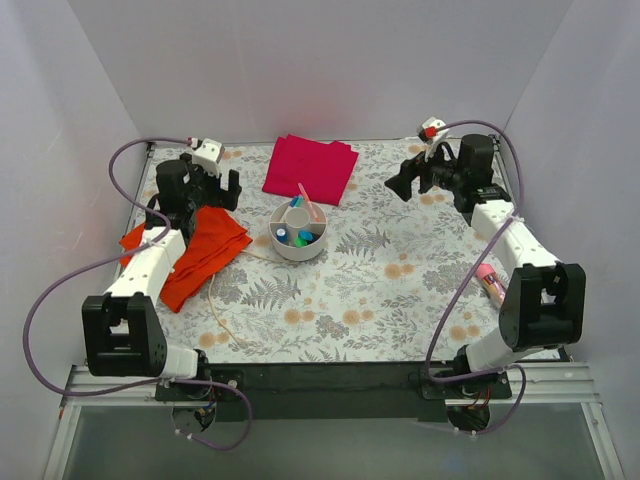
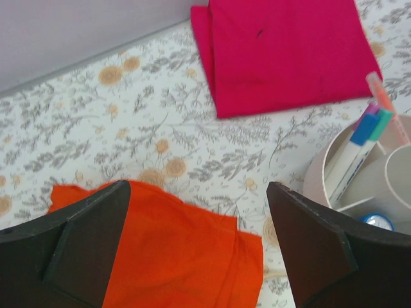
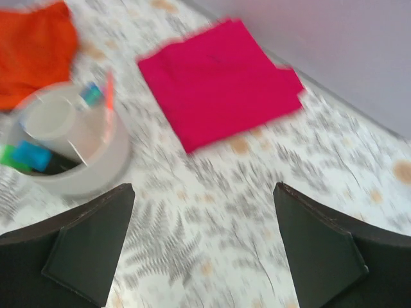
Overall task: Sort the stationery into containers
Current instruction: Pick up the stationery from the center of the board.
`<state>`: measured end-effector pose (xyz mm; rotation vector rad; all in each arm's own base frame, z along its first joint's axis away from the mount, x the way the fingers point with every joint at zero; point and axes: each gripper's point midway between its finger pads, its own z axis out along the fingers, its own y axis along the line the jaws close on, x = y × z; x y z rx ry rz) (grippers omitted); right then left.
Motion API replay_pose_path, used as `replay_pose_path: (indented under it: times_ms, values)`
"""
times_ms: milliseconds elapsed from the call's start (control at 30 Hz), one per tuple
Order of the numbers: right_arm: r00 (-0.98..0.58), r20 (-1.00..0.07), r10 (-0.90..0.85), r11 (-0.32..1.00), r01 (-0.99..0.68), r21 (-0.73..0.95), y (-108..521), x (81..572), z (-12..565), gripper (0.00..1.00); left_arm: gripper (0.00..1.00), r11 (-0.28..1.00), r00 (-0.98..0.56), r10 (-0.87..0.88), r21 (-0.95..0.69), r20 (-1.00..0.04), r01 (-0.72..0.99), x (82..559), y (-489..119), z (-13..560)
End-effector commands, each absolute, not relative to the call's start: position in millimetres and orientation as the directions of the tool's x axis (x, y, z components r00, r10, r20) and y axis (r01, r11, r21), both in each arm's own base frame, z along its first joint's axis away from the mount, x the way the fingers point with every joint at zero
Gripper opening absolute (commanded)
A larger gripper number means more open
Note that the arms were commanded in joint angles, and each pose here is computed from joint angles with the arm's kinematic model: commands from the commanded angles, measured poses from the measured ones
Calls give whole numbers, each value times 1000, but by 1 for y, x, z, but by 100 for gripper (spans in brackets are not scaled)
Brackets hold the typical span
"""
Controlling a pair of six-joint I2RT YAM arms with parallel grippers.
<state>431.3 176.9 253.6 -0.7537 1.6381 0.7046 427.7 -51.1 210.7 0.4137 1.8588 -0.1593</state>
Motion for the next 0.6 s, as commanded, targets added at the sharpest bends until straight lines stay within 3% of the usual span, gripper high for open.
replay_pose_path:
  times_ms: [0, 100, 267, 433, 567]
  values:
    - [-319, -854, -411, 740, -664, -108, 106, 408, 203, 98, 88, 880, -171, 204, 103, -964, 464, 449, -82, 243]
    - [-476, -750, -458, 807, -576, -127, 59, 389, 179, 98, 88, 836, -134, 229, 124, -964, 534, 463, -113, 250]
    - [-707, -594, -385, 891, -452, -40, -2, 349, 149, 97, 88, 796, -48, 234, 163, -971, 582, 472, -152, 272]
    - [-819, -464, -337, 928, -372, -16, -35, 319, 122, 95, 88, 797, -49, 191, 126, -980, 591, 464, -164, 266]
    - [-829, -439, -348, 928, -370, -37, -48, 313, 118, 94, 88, 798, -83, 164, 83, -983, 597, 452, -167, 258]
